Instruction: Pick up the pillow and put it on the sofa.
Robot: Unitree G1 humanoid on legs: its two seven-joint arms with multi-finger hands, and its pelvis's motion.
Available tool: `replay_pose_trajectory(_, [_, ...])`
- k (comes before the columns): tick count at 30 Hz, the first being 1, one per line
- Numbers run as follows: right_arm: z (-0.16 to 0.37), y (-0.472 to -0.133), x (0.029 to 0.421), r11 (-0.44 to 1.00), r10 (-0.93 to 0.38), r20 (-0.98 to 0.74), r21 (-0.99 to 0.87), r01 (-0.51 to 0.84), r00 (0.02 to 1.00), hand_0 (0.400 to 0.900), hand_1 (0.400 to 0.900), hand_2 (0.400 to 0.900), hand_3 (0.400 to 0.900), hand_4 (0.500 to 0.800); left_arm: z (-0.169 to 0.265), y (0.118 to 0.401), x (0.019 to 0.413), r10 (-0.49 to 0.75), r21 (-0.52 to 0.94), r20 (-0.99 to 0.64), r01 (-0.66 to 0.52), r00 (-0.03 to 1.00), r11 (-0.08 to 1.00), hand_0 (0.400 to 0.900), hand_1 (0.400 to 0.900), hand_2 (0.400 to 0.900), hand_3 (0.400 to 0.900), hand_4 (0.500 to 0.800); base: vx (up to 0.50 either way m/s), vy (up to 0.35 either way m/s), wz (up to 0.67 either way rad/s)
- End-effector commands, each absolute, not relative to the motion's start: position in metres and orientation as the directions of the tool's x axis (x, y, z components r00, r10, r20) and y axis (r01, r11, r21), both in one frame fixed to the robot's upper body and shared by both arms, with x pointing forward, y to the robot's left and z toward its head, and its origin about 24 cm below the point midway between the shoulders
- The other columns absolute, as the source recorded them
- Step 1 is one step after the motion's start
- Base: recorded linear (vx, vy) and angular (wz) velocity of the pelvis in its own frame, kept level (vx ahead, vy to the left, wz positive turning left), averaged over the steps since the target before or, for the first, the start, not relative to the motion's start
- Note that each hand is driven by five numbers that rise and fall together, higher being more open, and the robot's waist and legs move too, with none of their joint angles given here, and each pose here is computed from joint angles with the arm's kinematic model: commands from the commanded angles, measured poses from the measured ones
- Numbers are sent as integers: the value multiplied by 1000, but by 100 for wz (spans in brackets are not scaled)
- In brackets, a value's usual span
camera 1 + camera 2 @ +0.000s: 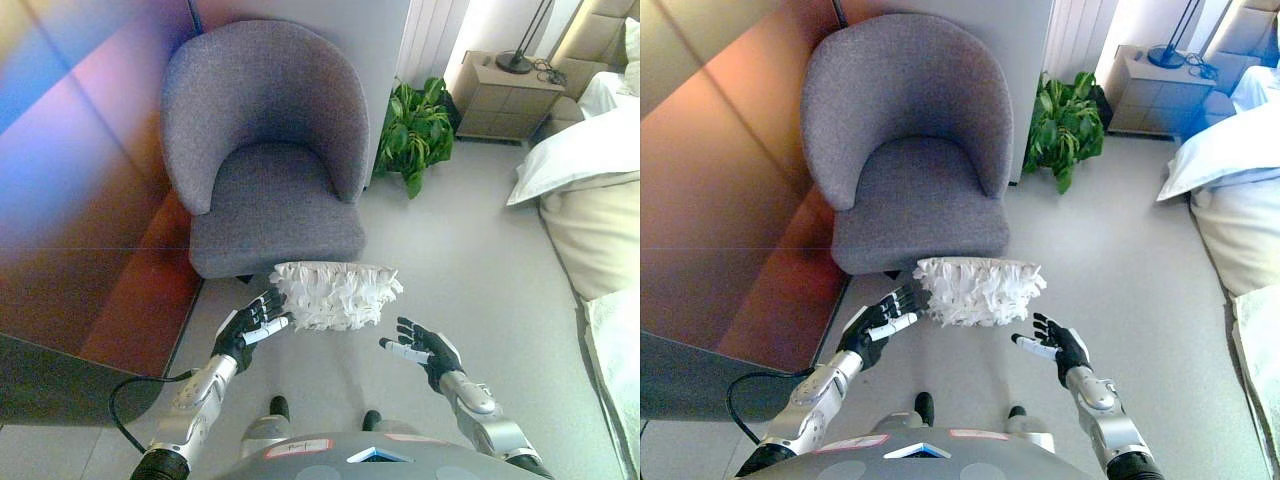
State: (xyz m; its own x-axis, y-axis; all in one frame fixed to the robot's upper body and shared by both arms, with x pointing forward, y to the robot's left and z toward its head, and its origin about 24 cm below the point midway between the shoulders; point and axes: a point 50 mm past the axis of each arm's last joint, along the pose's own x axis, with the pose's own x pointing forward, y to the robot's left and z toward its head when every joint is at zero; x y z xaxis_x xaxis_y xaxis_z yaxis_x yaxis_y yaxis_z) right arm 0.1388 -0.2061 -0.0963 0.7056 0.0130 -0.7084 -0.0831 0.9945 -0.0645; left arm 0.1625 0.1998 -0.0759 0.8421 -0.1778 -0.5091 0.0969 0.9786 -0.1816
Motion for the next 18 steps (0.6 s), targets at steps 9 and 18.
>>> replay_pose_trajectory(9, [-60, -200, 180, 989, 57, -522, -89, -120, 851, 900, 900, 900, 900, 800, -42, 199, 199, -219, -132, -326, 185, 920, 974, 900, 900, 900, 900, 800, 0, 0, 0])
replay_pose_trajectory(18, [-61, -201, 178, 990, 53, -523, -87, -115, 851, 900, 900, 900, 900, 800, -41, 200, 198, -225, -131, -321, 192, 920, 973, 900, 900, 900, 900, 800, 0, 0, 0])
